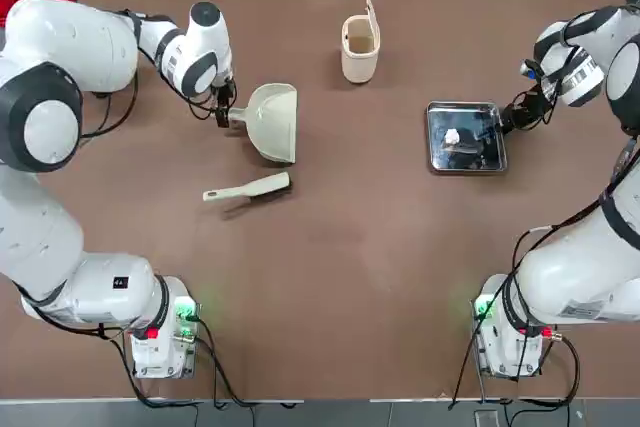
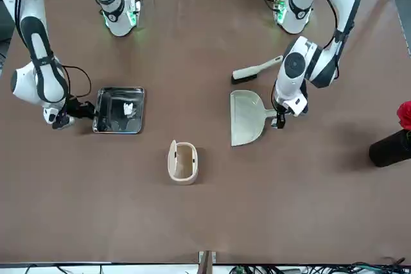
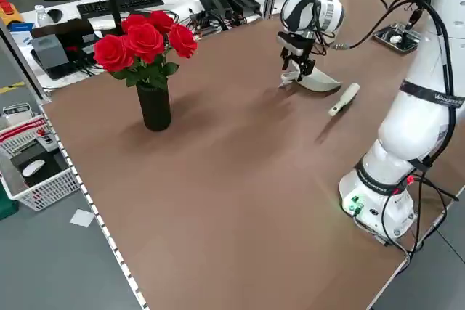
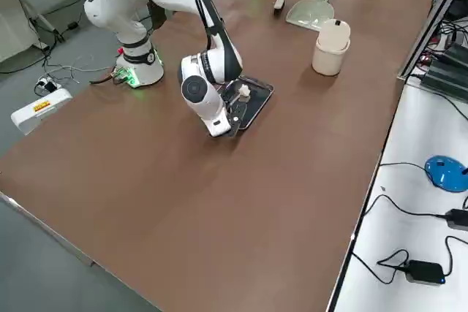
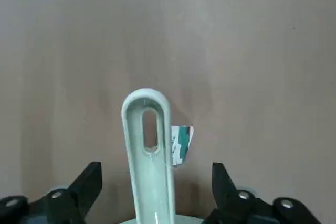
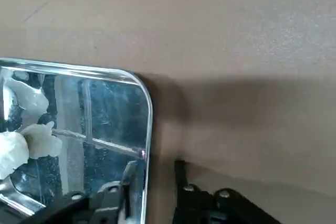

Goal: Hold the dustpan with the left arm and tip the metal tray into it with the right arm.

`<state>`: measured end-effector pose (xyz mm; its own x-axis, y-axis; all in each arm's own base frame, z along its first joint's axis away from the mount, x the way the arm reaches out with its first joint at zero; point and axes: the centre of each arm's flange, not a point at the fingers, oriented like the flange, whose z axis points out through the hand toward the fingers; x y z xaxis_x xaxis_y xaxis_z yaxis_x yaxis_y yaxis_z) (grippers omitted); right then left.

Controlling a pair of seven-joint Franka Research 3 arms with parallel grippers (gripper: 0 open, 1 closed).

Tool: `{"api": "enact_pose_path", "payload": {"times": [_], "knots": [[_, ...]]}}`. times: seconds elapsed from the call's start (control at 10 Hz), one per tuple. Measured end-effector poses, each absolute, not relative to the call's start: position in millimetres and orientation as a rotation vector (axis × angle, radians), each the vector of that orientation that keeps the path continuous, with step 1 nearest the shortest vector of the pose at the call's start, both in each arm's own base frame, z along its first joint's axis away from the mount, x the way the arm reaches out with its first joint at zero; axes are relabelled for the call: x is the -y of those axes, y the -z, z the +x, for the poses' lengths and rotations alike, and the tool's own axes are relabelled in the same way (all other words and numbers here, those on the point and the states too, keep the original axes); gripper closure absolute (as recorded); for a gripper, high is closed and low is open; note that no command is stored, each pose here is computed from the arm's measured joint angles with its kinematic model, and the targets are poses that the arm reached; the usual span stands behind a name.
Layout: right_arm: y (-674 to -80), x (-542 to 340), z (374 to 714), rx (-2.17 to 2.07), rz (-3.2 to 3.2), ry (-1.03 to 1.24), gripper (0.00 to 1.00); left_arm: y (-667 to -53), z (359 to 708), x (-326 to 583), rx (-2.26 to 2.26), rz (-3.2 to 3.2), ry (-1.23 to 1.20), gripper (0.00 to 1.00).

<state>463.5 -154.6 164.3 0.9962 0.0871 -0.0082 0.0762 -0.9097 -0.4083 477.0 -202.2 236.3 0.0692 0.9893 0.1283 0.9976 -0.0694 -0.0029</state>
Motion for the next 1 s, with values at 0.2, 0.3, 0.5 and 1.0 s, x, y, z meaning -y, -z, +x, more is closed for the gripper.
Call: {"api": "enact_pose_path", "payload": {"times": [0.2,0.3,0.5,1.0], "knots": [[-164,154,463,0.113,-2.725,-0.032,0.75,-232,473,201,2.072,-2.222,0.131,0.13],[-163,154,463,0.107,-2.724,-0.029,0.77,-231,473,200,2.075,-2.219,0.131,0.17],[-162,150,463,0.101,-2.719,-0.026,0.86,-230,473,198,2.075,-2.215,0.129,0.28],[-161,144,465,0.111,-2.722,-0.024,0.95,-230,473,199,2.052,-2.233,0.152,0.68]]}}
